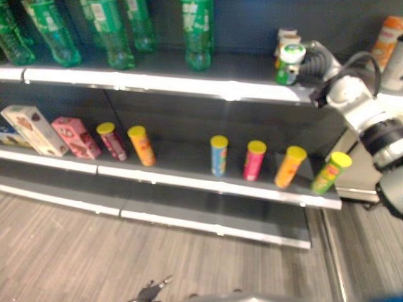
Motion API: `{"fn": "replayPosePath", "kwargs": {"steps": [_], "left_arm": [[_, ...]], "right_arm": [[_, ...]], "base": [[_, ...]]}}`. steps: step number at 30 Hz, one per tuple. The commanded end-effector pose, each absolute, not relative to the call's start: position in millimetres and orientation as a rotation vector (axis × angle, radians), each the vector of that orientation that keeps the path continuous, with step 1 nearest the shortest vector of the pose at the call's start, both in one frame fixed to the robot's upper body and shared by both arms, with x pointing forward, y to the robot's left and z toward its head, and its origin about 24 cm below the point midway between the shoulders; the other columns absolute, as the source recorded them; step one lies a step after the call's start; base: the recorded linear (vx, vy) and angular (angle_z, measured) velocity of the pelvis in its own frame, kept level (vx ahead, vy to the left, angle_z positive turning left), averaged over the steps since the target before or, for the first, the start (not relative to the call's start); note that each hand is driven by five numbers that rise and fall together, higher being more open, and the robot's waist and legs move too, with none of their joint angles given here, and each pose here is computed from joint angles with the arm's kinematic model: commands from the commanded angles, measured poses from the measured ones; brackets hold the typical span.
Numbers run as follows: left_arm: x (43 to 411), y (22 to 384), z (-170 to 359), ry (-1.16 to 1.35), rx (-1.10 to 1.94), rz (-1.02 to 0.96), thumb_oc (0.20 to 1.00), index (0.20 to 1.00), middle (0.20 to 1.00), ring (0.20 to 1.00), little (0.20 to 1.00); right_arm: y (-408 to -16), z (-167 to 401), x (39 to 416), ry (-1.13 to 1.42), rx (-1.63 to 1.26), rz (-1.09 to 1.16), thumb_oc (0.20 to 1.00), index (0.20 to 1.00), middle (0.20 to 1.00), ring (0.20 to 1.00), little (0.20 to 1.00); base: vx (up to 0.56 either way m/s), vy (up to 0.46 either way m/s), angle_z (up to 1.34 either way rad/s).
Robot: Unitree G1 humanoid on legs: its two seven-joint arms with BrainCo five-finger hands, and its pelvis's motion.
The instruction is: Put the goods on the table back onto the shelves and tidy them up.
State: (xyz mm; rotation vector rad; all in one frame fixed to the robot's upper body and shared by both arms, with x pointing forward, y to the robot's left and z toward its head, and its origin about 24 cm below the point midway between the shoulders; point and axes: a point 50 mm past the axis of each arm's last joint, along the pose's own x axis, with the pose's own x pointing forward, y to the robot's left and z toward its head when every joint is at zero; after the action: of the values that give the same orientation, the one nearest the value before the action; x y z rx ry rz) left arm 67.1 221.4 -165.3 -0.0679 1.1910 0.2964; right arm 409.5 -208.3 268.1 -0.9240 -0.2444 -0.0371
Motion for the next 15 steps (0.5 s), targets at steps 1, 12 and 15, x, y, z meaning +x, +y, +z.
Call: {"fn": "replayPosePath", "kwargs": {"steps": [1, 12, 15], "left_arm": [[77.1, 222.0, -164.1, 1.173, 0.002, 0.239, 1.0, 1.0, 1.0, 1.0, 1.0], [77.9, 222.4, -164.3, 1.18, 0.014, 0.235, 1.0, 1.0, 1.0, 1.0, 1.0], [79.5, 223.2, -163.9, 1.176, 0.016, 0.239, 1.0, 1.0, 1.0, 1.0, 1.0]], "right_arm": [[-220.9, 280.8, 411.5, -0.229, -0.916, -0.1, 0.2, 0.2, 0.2, 0.2, 0.2], [-219.4, 282.3, 412.3, -0.229, -0.941, -0.104, 0.435, 0.435, 0.435, 0.435, 0.435], [-218.6, 284.5, 412.3, -0.236, -0.943, -0.11, 1.0, 1.0, 1.0, 1.0, 1.0]], "base": [[0.0, 0.0, 0.0], [0.0, 0.0, 0.0], [0.0, 0.0, 0.0]]}}
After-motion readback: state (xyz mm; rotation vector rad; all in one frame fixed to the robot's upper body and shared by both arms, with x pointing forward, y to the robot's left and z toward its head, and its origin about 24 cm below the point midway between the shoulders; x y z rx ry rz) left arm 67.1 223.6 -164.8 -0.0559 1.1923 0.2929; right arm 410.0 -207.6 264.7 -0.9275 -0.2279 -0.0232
